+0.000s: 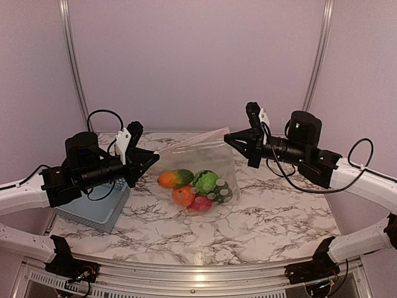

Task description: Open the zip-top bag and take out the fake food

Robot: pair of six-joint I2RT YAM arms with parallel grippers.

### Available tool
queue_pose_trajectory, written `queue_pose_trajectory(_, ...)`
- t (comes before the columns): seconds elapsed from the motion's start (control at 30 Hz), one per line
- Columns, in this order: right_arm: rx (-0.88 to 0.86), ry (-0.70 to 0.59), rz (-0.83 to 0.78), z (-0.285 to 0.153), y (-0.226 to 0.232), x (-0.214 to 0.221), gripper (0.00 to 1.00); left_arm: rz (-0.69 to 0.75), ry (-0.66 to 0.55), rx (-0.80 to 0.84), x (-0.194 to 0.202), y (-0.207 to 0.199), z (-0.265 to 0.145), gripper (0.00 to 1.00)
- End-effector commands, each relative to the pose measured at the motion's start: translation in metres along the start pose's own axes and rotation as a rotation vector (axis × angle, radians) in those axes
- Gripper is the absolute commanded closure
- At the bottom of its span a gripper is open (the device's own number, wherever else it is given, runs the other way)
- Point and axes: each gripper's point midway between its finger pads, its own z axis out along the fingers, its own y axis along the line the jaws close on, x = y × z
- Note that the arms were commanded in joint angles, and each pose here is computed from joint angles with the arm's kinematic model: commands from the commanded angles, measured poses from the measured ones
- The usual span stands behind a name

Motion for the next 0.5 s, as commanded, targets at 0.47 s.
queue_pose_trajectory(0.47, 0.153, -0.068, 0.032, -0.043, -0.038, -0.008, 1.00, 0.033, 0.084, -0.120, 0.014, 0.039, -0.001, 0.95)
